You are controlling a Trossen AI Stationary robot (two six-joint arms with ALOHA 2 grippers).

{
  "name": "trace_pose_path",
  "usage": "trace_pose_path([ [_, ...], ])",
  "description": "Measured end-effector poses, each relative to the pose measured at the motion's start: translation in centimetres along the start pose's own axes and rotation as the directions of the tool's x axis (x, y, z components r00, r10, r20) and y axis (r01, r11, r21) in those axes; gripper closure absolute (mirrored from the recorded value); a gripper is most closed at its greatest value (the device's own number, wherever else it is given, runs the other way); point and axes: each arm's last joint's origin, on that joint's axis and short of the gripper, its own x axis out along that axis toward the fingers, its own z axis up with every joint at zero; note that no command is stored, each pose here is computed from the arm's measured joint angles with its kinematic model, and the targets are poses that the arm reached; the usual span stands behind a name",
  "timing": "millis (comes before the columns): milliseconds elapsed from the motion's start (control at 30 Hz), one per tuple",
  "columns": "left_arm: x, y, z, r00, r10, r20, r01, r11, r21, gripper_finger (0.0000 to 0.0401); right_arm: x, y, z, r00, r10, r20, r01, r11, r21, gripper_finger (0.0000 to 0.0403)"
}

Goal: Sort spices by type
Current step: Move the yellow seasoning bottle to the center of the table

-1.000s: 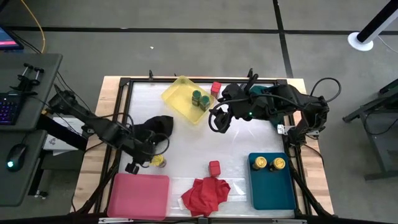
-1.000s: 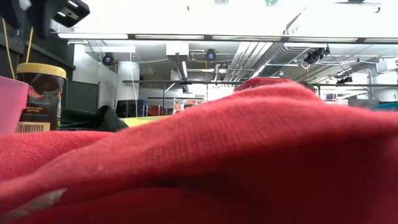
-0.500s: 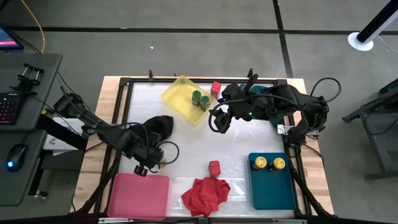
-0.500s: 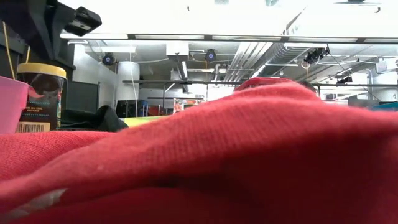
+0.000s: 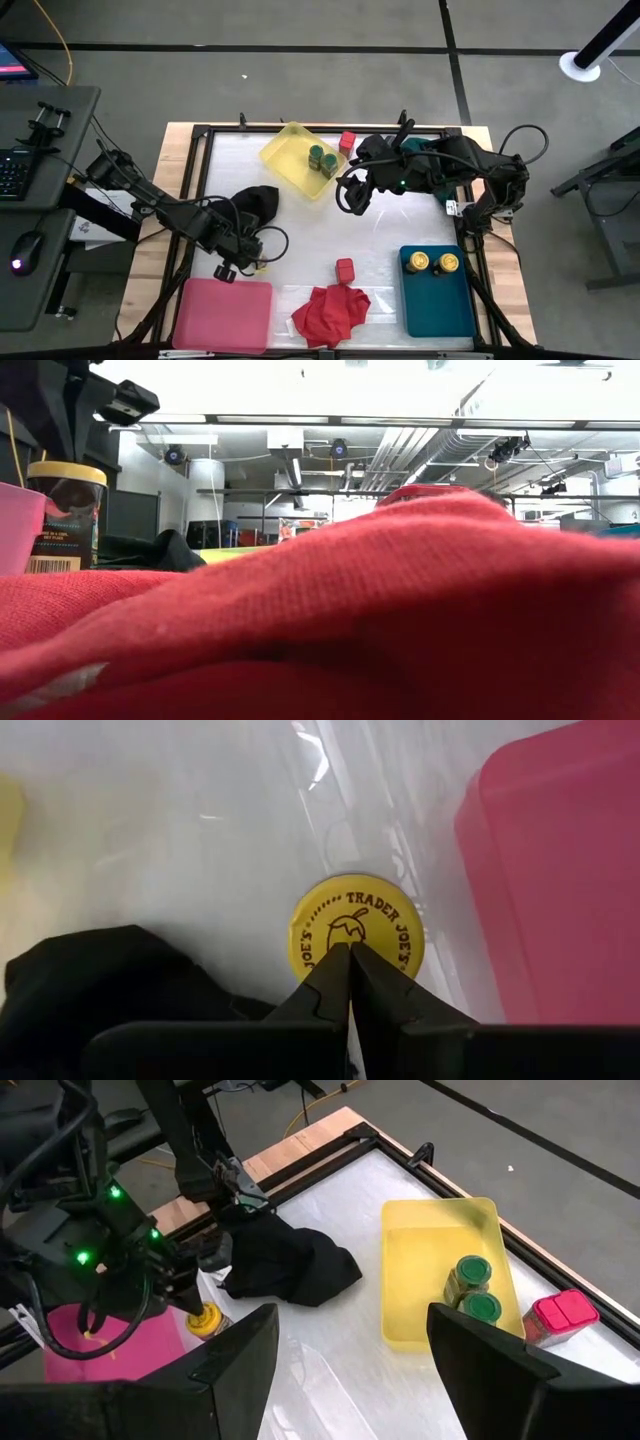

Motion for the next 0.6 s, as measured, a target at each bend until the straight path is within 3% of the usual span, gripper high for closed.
trace_pose_path([
  [267,0.3,-0.1,0.0,1.000,-0.014,0.020,0.014,1.000,0.003,0.0401,0.0,0.0,0.0,1.000,0.000,0.000,0.000,1.000,0.000,0.0150],
  [600,1.3,1.0,1.4,0.995,0.037,0.091,-0.037,0.999,-0.002,0.0401,0.0,0.0,0.0,1.000,-0.001,0.000,0.001,1.000,0.004,0.0150],
])
